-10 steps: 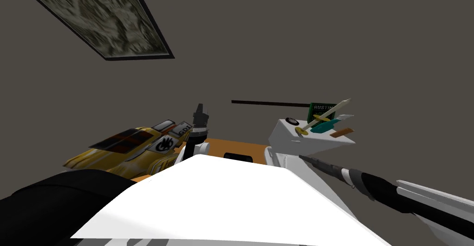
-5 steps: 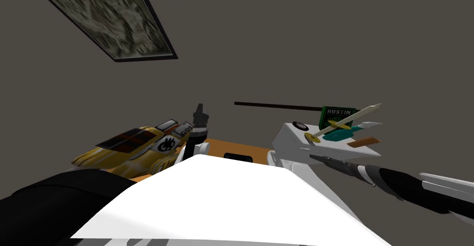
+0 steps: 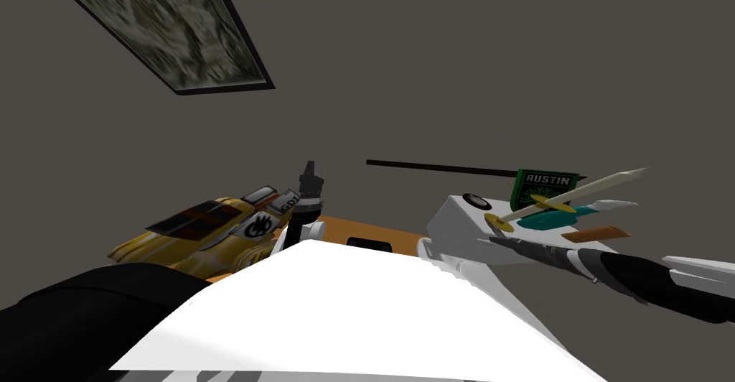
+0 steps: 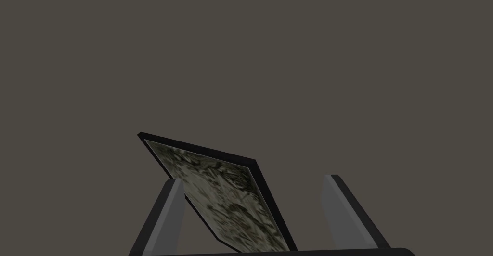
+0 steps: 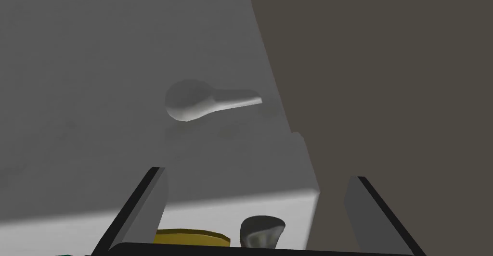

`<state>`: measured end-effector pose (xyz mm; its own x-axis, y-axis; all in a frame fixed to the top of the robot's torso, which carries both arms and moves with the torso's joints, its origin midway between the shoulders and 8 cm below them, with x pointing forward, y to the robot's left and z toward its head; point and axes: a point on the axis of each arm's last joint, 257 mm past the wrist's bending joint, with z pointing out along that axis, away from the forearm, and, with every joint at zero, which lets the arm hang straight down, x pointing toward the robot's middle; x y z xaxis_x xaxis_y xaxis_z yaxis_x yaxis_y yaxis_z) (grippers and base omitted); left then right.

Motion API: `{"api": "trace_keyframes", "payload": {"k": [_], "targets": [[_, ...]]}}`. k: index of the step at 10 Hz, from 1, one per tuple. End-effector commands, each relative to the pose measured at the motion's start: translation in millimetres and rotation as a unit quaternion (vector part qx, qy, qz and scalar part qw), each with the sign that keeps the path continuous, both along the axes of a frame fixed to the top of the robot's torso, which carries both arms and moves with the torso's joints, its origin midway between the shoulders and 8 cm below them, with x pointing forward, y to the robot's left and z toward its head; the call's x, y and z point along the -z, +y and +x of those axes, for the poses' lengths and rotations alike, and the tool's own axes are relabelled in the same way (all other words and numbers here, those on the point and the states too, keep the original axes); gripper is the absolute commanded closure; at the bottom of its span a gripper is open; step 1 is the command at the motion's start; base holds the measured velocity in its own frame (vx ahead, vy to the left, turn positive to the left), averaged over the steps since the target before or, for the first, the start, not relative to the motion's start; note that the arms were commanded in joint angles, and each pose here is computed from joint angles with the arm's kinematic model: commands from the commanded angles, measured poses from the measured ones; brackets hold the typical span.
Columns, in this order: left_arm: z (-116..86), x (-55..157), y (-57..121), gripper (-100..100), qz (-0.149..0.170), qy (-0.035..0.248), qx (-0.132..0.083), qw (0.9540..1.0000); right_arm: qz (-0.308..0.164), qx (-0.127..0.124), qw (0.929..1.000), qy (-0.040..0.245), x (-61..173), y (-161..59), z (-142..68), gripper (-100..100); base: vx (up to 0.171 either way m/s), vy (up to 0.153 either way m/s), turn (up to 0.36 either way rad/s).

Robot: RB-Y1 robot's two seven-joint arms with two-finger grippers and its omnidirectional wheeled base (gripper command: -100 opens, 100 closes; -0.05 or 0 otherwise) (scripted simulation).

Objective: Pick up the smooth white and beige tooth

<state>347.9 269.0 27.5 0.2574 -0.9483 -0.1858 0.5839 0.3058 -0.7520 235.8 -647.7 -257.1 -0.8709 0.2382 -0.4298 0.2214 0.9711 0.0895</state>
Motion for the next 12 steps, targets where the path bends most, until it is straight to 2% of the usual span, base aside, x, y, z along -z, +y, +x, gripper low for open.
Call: {"api": "trace_keyframes", "payload": {"k": [1,2,3,4,5,6,8,9,10,12], "targets": [[0.0,0.0,0.0,0,0.000,0.000,0.000,1.0000,-0.018,-0.003,0.9998,0.004,-11.1,-11.8,3.9,-100,0.074,0.041,0.041],[0.0,0.0,0.0,0,0.000,0.000,0.000,1.0000,-0.018,-0.003,0.9998,0.004,-11.1,-11.8,3.9,-100,0.049,0.018,0.016],[0.0,0.0,0.0,0,0.000,0.000,0.000,1.0000,-0.033,-0.005,0.9994,0.006,-21.2,-21.3,8.6,-100,0.055,0.020,0.044],[0.0,0.0,0.0,0,0.000,0.000,0.000,1.0000,-0.025,-0.002,0.9997,0.005,-15.9,-15.8,5.8,-100,0.029,0.011,0.014],[0.0,0.0,0.0,0,0.000,0.000,0.000,1.0000,-0.026,-0.003,0.9996,0.005,-16.8,-16.5,6.3,0,0.005,0.002,-0.001],[0.0,0.0,0.0,0,0.000,0.000,0.000,1.0000,-0.026,0.002,0.9996,0.005,-8.2,-19.7,-3.7,-100,0.035,0.002,0.079],[0.0,0.0,0.0,0,0.000,0.000,0.000,1.0000,-0.026,0.009,0.9996,0.005,2.9,-23.1,-16.3,-100,0.054,-0.008,0.083],[0.0,0.0,0.0,0,0.000,0.000,0.000,1.0000,-0.025,0.006,0.9996,0.005,0.1,-21.9,-12.1,-100,0.023,-0.003,0.001],[0.0,0.0,0.0,0,0.000,0.000,0.000,1.0000,-0.026,0.007,0.9996,0.005,1.1,-22.2,-13.5,100,0.000,0.000,0.000],[0.0,0.0,0.0,0,0.000,0.000,0.000,1.0000,-0.024,0.006,0.9997,0.005,1.0,-21.2,-12.9,100,-0.001,0.003,0.000]]}}
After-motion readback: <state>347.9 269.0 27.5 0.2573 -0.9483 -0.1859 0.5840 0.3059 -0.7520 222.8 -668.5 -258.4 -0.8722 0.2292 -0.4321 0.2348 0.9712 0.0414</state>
